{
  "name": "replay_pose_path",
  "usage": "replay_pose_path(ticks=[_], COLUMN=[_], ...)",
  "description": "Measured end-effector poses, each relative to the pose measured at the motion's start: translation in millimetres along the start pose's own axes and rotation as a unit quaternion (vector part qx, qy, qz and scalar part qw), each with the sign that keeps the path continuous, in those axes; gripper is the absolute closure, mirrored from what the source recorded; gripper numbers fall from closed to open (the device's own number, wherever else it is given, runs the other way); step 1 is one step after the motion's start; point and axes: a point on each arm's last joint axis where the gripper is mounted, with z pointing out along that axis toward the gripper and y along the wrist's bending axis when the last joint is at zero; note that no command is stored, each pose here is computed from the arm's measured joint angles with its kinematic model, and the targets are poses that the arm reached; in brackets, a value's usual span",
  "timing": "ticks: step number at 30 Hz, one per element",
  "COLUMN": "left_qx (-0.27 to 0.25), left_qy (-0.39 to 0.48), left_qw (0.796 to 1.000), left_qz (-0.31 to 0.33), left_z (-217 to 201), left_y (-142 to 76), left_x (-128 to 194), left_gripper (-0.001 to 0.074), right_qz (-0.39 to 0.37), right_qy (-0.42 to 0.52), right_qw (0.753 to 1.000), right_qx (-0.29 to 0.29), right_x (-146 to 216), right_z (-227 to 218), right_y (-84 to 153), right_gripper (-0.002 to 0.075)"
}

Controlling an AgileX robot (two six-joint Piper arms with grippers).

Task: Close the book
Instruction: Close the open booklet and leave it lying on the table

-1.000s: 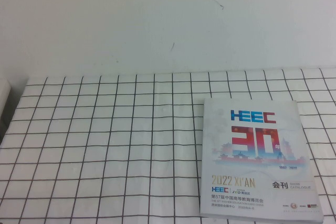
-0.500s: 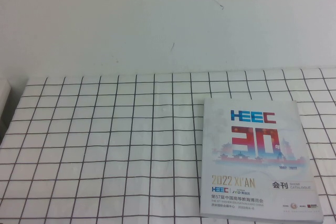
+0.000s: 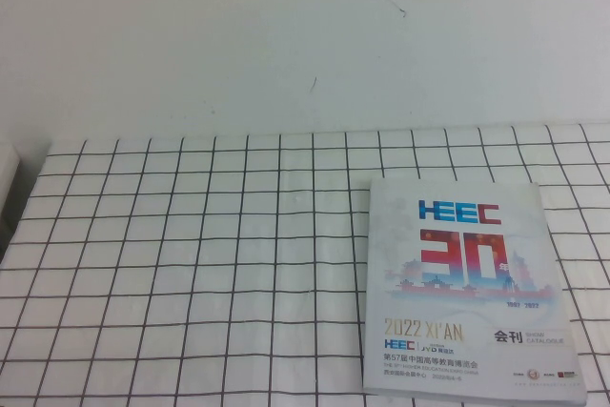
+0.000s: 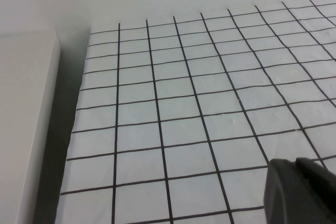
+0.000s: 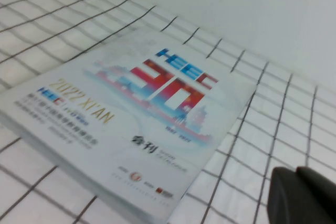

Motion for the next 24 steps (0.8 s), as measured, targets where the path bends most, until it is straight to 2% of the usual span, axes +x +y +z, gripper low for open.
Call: replay_pose_path(ticks=[4, 8, 12, 17, 24], left_qx=[0.0, -0.001, 0.0, 0.0, 0.0], left_qy=[-0.001, -0.001, 0.0, -0.001, -0.001], left_qw=[1.0, 1.0, 1.0, 1.0, 1.0], left_qz=[-0.001, -0.002, -0.002, -0.002, -0.002], left_z=[0, 0, 0, 0, 0], left_y=[0, 0, 0, 0, 0], left_x=[0, 0, 0, 0, 0], left_gripper=[0.0738, 0.0738, 0.0738, 0.0738, 0.0738], right_qz=[-0.009, -0.01, 0.059, 0.158, 0.172], right_qy=[-0.043, -0.052, 0.015, 0.029, 0.03], right_qw=[0.998, 0.997, 0.997, 0.982, 0.979], right_qx=[0.045, 0.059, 0.056, 0.098, 0.103], right_x=[15, 16, 29, 31, 32], right_z=[14, 15, 16, 15, 14], right_y=[-1, -2, 1, -4, -4], right_gripper=[0.0729, 0.0729, 0.0729, 0.0729, 0.0729])
